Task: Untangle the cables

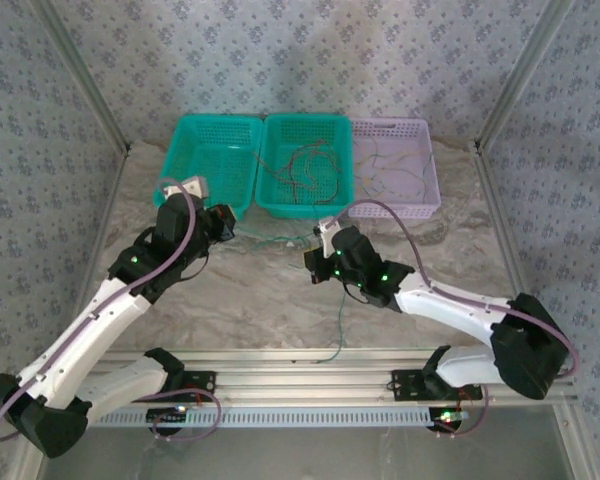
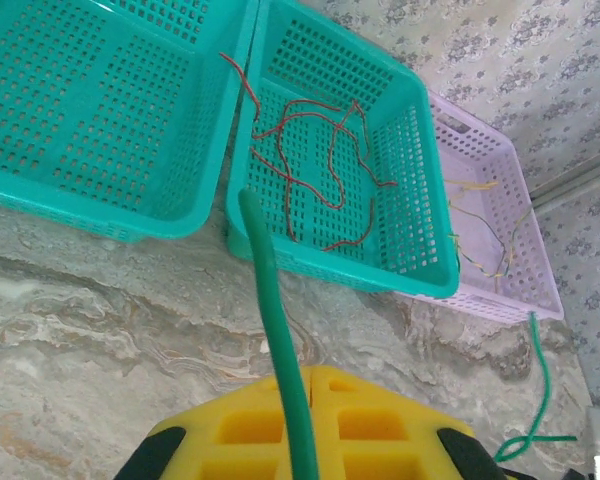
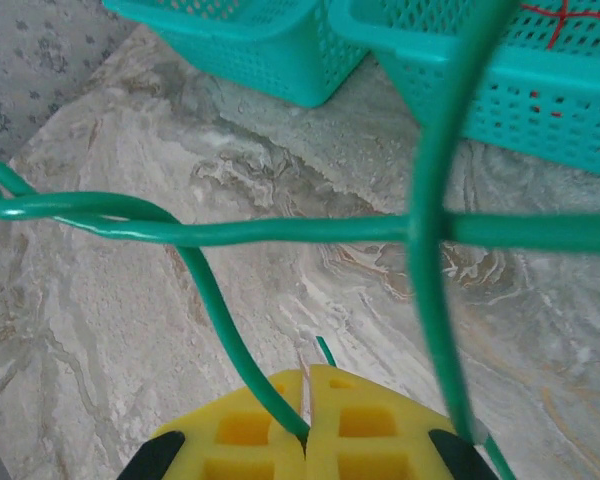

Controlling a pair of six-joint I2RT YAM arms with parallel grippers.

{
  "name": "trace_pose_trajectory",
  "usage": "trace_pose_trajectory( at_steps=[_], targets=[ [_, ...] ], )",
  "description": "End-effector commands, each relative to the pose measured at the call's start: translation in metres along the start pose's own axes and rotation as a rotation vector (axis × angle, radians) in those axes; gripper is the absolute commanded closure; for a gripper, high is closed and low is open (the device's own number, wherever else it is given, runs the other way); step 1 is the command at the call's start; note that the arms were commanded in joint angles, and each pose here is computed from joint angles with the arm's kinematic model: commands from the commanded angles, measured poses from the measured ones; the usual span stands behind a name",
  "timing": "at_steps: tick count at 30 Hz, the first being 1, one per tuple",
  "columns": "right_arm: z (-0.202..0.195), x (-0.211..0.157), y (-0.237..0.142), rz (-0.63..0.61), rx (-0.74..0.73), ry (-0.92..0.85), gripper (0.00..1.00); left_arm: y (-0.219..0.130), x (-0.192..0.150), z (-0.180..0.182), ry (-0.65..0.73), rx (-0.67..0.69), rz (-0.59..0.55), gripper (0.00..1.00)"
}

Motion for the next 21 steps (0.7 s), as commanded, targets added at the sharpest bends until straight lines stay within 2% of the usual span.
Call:
trace_pose_trajectory(
  at_steps=[1, 11, 21],
  targets=[
    [-0.021, -0.008, -0.008, 0.000, -0.087, 0.009, 1.00, -0.019, 0.019, 0.001, 0.041, 0.030, -0.062, 1.00],
    [-0.062, -0.011, -0.027, -0.038, -0.129, 0.142, 1.00, -0.041, 0.038, 0.010, 0.088, 0.094, -0.118, 1.00],
    [-0.070, -0.004, -0.034, -0.055, -0.146, 0.172, 1.00, -0.063, 0.061, 0.014, 0.145, 0.152, -0.187, 1.00]
  ],
)
Point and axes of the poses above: each hand's point on the last joint's axis, 136 mm out from that joint toward the fingers, its own y axis out along the fingers, its own z axis along the line the jaws close on, x = y × z, the point moved 7 cm from there along -y, back along the fingers, and after that the axes turned 13 degrees about y, right-handed, at the moved point
